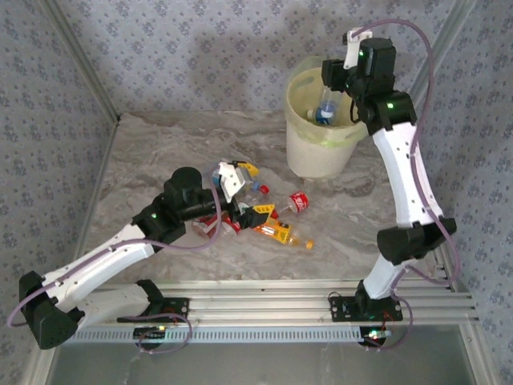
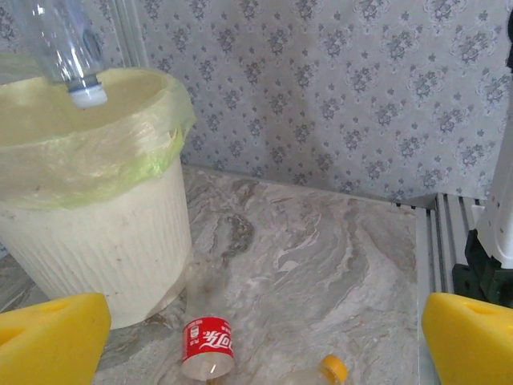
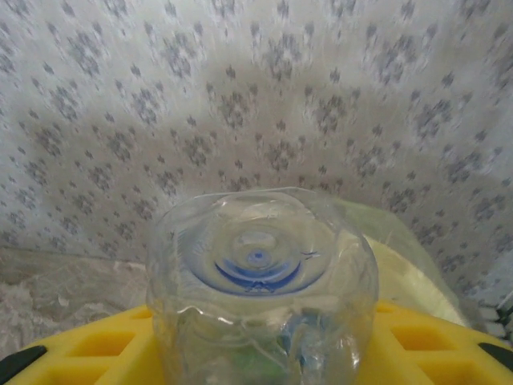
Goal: Put the plastic bottles in the bin
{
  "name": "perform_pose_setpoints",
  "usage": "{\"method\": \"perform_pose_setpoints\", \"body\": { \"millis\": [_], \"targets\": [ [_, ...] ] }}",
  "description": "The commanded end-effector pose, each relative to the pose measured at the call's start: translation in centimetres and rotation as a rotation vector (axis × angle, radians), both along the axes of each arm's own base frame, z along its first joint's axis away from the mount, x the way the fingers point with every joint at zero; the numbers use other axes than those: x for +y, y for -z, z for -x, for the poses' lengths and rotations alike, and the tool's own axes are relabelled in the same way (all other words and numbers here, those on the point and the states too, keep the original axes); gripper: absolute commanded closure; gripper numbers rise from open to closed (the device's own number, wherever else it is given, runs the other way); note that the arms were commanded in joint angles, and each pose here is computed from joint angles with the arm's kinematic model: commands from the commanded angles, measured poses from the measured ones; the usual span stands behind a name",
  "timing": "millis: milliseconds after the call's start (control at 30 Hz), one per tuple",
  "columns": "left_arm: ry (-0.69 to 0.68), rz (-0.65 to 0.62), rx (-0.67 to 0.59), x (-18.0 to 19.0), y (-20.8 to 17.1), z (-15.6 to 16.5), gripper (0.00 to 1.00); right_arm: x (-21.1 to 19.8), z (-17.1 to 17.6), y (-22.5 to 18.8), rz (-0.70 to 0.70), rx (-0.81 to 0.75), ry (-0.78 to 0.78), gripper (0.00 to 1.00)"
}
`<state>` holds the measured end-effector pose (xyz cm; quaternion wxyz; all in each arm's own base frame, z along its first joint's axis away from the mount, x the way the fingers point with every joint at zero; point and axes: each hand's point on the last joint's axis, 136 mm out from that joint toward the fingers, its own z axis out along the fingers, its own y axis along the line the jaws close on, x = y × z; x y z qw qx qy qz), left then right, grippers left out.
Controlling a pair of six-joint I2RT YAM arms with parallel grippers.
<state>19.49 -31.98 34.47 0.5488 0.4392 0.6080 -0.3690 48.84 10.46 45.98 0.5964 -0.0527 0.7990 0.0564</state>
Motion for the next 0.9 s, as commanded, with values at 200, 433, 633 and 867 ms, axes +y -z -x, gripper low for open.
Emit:
{"method": "perform_pose_setpoints", "body": {
  "millis": [200, 433, 633, 867],
  "targets": [
    [-0.041, -0.019, 0.006, 0.0, -0.2, -0.7, 0.0, 2.3, -3.3, 7.6, -0.212, 0.263, -0.105, 0.43],
    [-0.063, -0.04, 0.033, 0.0, 0.0, -1.2, 0.0, 2.4, -4.5, 11.8, -0.261, 0.389, -0.108, 0.36],
    [-0.084, -0.057, 0.066, 0.1, 0.1, -1.6, 0.0, 2.0, -4.1, 10.6, -0.255, 0.383, -0.098, 0.19],
    [-0.098, -0.063, 0.088, 0.3, 0.1, -2.1, 0.0, 1.2, -1.7, 7.4, -0.211, 0.335, -0.099, 0.15]
  ]
}}
